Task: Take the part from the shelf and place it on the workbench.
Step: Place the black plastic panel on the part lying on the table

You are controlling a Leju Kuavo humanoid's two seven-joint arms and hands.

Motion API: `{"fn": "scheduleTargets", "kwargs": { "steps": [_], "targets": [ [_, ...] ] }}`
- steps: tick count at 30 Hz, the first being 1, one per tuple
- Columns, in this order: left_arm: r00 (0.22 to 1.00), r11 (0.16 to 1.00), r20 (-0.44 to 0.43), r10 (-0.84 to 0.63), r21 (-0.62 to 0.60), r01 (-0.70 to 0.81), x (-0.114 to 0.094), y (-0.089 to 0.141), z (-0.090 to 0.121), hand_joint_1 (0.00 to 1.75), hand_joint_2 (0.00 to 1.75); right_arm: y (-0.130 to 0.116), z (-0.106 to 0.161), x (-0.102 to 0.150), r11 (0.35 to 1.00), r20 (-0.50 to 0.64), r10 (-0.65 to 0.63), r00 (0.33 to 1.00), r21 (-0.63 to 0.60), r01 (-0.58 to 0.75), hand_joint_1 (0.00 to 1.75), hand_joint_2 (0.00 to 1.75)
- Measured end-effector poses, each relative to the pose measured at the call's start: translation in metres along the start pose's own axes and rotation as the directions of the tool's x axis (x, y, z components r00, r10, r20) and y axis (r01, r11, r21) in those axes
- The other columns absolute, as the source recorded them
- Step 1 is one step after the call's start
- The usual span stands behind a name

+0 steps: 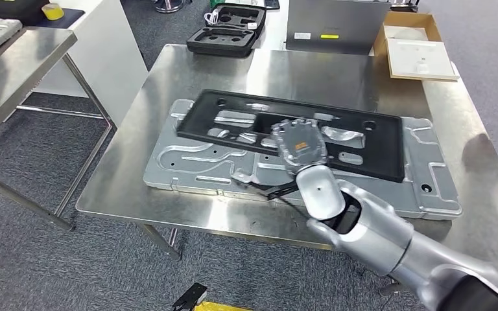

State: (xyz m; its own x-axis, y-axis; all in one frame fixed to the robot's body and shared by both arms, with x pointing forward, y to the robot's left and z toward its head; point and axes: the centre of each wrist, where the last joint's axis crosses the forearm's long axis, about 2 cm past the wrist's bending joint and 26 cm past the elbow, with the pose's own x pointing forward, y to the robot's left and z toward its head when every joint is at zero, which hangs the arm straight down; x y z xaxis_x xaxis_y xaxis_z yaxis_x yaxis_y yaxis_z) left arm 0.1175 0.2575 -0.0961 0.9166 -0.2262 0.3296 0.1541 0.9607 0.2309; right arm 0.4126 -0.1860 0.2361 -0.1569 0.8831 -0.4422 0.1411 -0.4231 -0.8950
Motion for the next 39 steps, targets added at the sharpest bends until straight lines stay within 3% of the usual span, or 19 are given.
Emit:
{"fn": "scheduleTargets", "kwargs": {
  "steps": [9,17,24,28,33,37,39],
  "targets": [
    [1.0,1.0,-0.006,0.009,0.003,-0.009,-0.004,0.001,0.0,0.0,1.75,0.038,0.004,-0.069,0.981,-0.132,0.14,0.981,0.157,-0.118,1.75,1.75],
    [1.0,1.0,-0.008,0.006,0.008,-0.006,-0.007,0.003,0.0,0.0,1.75,0.083,0.028,-0.123,0.942,-0.214,0.179,0.96,0.319,-0.104,1.75,1.75],
    [1.0,0.999,0.011,0.002,0.034,-0.002,-0.008,0.009,-0.002,0.0,1.75,0.096,0.038,-0.142,0.93,-0.243,0.198,0.95,0.352,-0.104,1.75,1.75],
    [1.0,0.999,0.027,0.001,0.045,-0.003,-0.006,0.01,-0.002,0.0,1.75,0.098,0.041,-0.147,0.925,-0.251,0.207,0.946,0.366,-0.105,0.0,0.0],
    [0.999,0.998,0.04,-0.006,0.062,0.004,-0.004,0.013,-0.003,0.0,1.75,0.102,0.045,-0.151,0.92,-0.254,0.212,0.944,0.377,-0.105,0.0,0.0],
    [0.999,0.998,0.047,-0.01,0.07,0.007,-0.001,0.016,-0.003,0.0,0.0,0.103,0.048,-0.154,0.919,-0.26,0.214,0.942,0.381,-0.104,0.0,0.0],
    [0.999,0.998,0.044,-0.011,0.07,0.008,-0.001,0.016,-0.003,0.0,0.0,0.104,0.048,-0.156,0.919,-0.264,0.216,0.94,0.381,-0.104,0.0,0.0]
  ]
}}
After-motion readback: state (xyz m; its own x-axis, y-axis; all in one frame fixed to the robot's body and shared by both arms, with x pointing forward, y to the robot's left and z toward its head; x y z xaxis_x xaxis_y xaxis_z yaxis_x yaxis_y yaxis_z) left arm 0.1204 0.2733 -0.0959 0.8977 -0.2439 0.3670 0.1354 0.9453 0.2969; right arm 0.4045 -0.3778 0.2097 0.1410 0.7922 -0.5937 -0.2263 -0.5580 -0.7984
